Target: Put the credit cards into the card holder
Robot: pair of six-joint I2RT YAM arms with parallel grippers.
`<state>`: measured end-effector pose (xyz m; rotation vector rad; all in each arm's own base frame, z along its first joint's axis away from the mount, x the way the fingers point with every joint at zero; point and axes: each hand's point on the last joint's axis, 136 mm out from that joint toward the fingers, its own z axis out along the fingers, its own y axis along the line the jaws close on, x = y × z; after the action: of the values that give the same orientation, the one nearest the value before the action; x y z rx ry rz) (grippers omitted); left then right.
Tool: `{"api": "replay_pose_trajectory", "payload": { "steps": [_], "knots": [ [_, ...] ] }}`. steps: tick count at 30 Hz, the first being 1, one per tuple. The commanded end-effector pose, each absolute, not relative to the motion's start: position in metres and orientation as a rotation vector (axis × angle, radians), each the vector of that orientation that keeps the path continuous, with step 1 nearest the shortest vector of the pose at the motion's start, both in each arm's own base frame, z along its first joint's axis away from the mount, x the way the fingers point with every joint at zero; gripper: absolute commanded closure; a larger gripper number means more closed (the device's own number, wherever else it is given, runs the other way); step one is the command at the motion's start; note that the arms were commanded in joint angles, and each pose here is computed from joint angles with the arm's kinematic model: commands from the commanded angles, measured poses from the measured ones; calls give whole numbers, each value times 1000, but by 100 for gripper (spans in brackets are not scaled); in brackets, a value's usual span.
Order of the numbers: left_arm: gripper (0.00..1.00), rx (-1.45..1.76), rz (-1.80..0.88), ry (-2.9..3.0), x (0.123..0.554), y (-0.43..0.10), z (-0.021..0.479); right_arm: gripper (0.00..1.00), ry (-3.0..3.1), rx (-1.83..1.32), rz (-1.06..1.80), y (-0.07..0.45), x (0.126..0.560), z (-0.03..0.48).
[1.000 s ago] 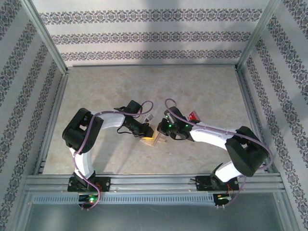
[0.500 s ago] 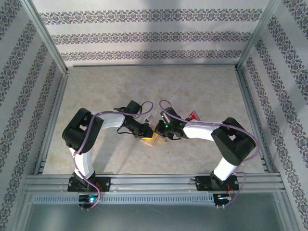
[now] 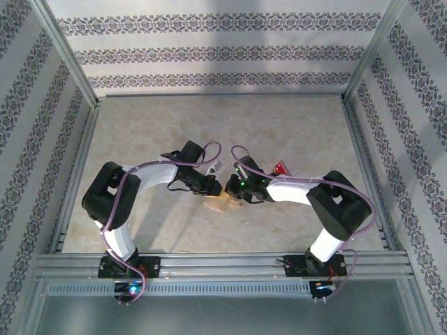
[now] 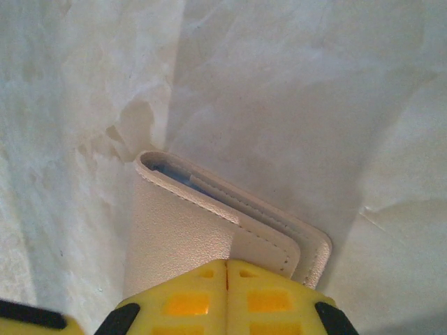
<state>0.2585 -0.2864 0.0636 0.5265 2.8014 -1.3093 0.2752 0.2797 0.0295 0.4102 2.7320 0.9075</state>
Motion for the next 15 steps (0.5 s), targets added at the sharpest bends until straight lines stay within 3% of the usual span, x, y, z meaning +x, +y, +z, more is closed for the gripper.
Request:
{"api": "replay_pose_trajectory", "payload": {
  "steps": [1,15],
  "knots": [
    [85,551,-1248,2857,257,-283,49,100,2750,403,858,269,271,29],
    [86,465,-1332,2886,255,-290,41,97,2693,368,937,279,265,67]
  ]
}}
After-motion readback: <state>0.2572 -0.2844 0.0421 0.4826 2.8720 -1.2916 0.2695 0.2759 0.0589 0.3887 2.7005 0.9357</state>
